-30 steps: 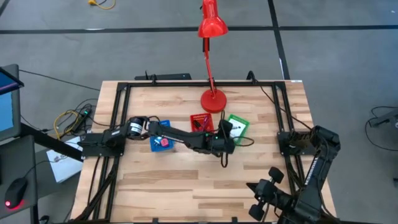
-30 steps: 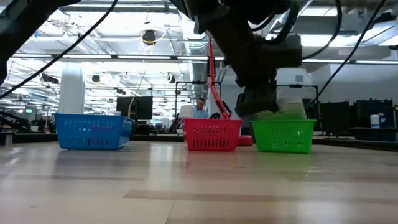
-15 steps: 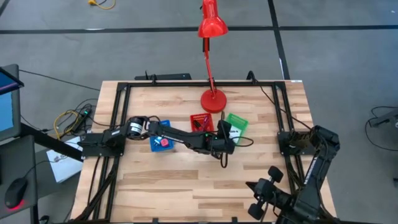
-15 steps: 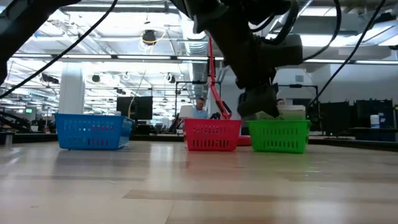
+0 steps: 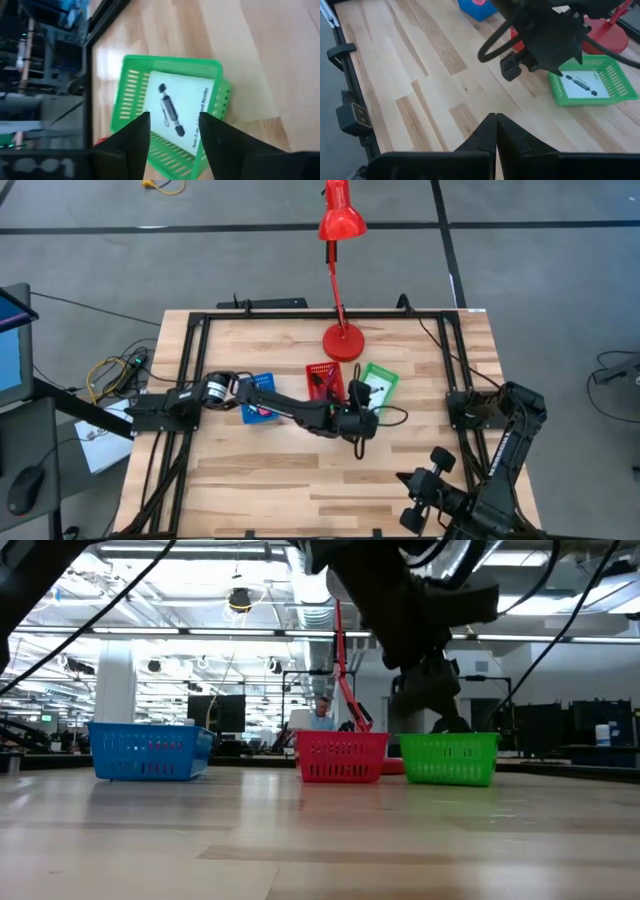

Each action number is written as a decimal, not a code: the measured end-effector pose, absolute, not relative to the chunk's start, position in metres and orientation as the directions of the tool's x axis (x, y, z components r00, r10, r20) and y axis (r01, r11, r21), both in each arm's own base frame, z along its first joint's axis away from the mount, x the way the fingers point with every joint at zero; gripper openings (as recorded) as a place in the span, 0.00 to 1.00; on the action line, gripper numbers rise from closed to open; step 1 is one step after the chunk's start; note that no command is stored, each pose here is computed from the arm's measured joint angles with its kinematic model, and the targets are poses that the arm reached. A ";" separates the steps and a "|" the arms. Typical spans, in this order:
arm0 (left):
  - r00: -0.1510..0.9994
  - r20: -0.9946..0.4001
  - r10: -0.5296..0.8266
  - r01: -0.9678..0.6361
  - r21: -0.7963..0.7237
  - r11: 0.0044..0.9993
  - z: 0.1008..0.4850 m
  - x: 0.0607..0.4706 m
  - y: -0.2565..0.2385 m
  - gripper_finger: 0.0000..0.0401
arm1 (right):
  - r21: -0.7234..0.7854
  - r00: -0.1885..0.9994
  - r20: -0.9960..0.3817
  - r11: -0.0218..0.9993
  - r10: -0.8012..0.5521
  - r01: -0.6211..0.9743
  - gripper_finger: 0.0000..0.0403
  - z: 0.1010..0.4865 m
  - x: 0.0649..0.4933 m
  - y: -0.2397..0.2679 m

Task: Pick and place items into bin
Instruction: Return to Home Position

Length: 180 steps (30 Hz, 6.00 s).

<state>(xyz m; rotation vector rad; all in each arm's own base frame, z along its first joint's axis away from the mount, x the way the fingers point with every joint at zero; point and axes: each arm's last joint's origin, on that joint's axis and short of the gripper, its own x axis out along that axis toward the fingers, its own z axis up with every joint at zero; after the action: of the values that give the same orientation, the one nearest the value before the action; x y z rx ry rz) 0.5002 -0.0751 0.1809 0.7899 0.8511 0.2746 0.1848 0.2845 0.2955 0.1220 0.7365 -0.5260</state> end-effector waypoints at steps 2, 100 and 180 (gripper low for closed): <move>0.644 -0.551 0.531 0.074 0.735 0.674 0.182 0.499 -0.081 0.40 | -0.084 0.619 -0.668 0.868 -0.413 0.489 0.00 0.296 0.185 0.285; 0.923 0.296 -0.246 0.264 -0.021 0.964 0.201 0.076 -0.052 0.32 | 0.162 0.990 0.058 0.977 0.127 -0.135 0.00 0.172 0.095 0.020; 0.951 0.032 -0.307 0.308 -0.001 0.952 0.170 0.081 -0.058 0.32 | 0.135 0.991 0.038 0.982 0.127 -0.131 0.00 0.170 0.095 0.020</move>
<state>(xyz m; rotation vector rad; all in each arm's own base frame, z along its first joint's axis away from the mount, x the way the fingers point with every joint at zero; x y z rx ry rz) 0.0805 -0.0576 0.1697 -0.0058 -0.0317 -0.3126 0.0949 0.0198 0.1699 0.1380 -0.0297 0.1293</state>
